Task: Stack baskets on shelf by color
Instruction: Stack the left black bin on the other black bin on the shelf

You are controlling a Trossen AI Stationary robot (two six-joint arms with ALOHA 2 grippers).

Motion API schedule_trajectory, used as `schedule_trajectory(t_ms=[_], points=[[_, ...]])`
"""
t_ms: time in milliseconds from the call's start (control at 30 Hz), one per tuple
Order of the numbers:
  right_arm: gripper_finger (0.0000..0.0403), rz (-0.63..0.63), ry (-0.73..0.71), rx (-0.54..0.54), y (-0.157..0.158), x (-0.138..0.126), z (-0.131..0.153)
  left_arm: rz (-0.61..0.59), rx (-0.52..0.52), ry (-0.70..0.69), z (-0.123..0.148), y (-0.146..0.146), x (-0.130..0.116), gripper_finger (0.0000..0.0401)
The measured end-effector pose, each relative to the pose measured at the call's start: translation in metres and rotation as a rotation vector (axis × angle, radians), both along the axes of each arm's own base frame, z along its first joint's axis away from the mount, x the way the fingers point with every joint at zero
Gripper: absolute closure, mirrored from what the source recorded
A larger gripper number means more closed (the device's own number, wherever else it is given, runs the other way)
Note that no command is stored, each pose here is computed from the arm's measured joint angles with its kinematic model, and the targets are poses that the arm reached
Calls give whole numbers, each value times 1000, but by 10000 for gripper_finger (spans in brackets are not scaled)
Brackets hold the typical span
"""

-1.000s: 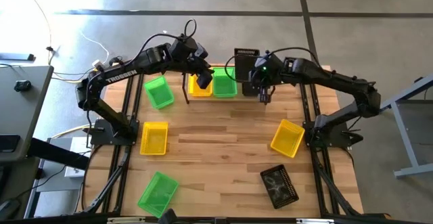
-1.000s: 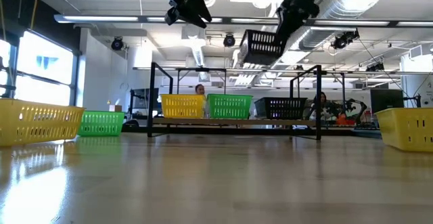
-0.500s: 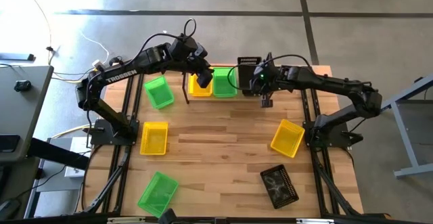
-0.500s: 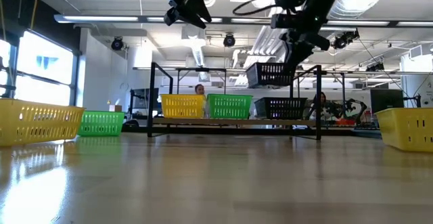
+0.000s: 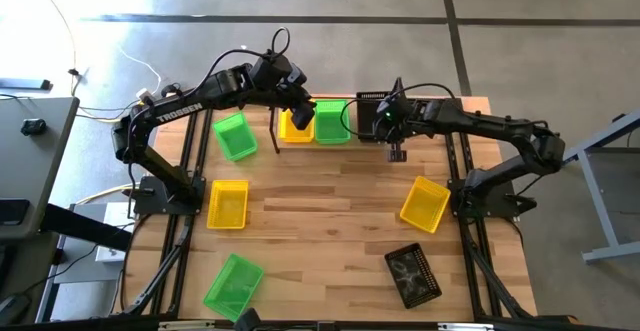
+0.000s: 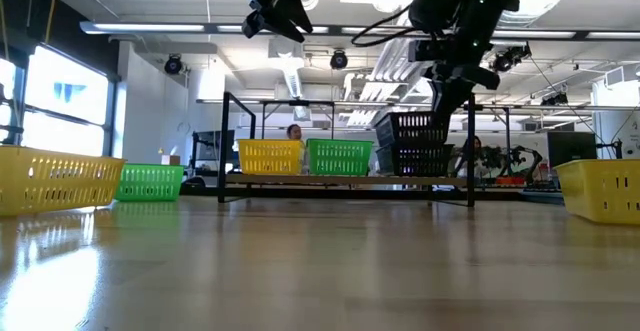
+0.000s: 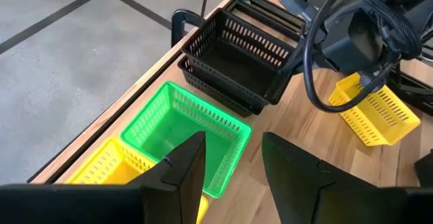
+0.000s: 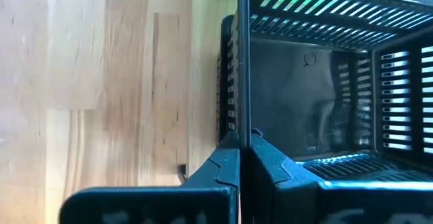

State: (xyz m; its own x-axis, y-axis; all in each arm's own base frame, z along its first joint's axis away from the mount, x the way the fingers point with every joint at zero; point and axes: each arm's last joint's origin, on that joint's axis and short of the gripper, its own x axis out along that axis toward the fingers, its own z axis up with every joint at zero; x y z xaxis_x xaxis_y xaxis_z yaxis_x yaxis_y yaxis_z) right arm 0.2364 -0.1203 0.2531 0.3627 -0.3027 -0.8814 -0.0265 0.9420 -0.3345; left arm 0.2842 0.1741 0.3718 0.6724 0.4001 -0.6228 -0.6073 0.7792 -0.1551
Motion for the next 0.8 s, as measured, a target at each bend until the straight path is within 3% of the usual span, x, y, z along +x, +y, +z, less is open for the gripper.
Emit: schedule_trajectory(t_ms=[800], points=[[402, -31, -7, -43, -9, 3, -3, 22, -24, -14, 0, 0, 0, 266]])
